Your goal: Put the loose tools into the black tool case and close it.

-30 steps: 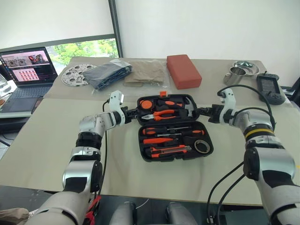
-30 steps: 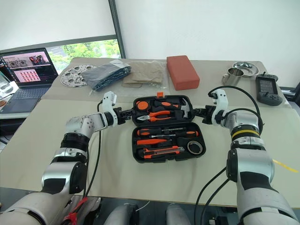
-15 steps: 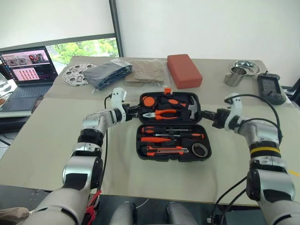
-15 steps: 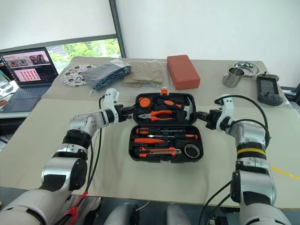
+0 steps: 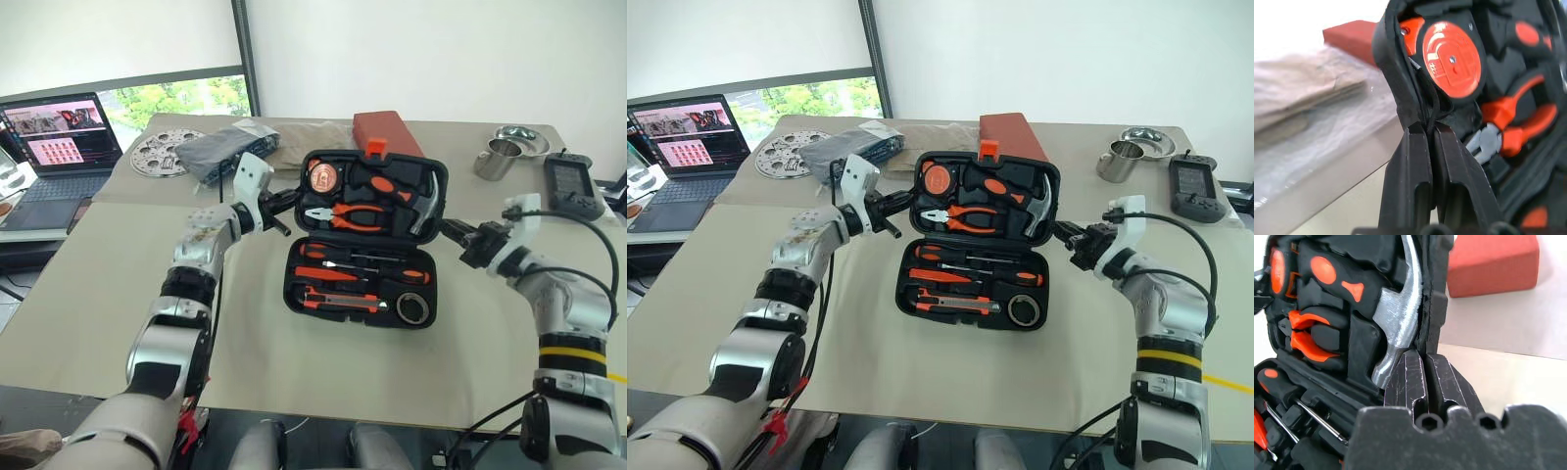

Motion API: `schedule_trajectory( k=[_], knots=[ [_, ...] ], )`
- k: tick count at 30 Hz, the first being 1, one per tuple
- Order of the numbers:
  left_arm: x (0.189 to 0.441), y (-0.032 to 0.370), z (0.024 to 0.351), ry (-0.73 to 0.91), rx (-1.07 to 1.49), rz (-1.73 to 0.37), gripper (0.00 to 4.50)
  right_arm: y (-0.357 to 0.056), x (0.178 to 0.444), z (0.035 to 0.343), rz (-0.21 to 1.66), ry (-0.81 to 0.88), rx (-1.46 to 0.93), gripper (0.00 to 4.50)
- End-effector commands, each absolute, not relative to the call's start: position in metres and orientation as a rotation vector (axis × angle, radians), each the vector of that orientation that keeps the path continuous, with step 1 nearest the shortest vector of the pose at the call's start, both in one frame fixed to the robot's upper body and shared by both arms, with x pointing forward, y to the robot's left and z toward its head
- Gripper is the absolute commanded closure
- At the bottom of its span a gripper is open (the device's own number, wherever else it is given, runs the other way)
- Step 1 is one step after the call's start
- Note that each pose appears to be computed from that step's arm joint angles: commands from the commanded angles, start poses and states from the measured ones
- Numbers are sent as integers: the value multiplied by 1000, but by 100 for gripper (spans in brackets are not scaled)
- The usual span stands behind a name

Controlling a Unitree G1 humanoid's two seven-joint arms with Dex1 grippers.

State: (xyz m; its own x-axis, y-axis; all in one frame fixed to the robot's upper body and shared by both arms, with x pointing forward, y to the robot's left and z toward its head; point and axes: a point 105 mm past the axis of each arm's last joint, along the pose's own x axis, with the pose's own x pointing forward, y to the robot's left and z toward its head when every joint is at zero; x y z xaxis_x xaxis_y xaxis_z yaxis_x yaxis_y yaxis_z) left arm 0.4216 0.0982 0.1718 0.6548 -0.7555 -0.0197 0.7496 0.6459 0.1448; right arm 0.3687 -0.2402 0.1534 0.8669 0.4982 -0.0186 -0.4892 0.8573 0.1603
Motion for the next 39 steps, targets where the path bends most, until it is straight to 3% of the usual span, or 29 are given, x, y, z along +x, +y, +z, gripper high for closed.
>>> schedule_trajectory(
  k=[1, 6, 13, 22, 23, 29, 33, 35, 39],
  knots=[
    [407, 96, 186, -175, 275, -904, 446, -239, 361, 188, 549, -120, -14, 450],
    [398, 108, 166, -241, 446, -875, 446, -241, 359, 181, 541, -162, -184, 450],
    [388, 108, 163, -419, 660, -865, 446, -238, 354, 179, 565, -232, -389, 450],
    [364, 113, 141, -578, 999, -935, 446, -242, 329, 148, 633, -282, -739, 450],
    [359, 115, 133, -570, 1051, -977, 449, -243, 323, 141, 657, -277, -797, 414],
    [336, 144, 109, -566, 1171, -1034, 250, -284, 297, 113, 637, -222, -1081, 225],
    [328, 167, 109, -565, 1180, -1007, 96, -309, 285, 108, 577, -183, -1085, 216],
    [330, 178, 115, -553, 1142, -955, 25, -315, 280, 105, 541, -159, -976, 216],
    [356, 181, 142, -498, 907, -816, 7, -299, 269, 111, 583, -106, -627, 216]
  ],
)
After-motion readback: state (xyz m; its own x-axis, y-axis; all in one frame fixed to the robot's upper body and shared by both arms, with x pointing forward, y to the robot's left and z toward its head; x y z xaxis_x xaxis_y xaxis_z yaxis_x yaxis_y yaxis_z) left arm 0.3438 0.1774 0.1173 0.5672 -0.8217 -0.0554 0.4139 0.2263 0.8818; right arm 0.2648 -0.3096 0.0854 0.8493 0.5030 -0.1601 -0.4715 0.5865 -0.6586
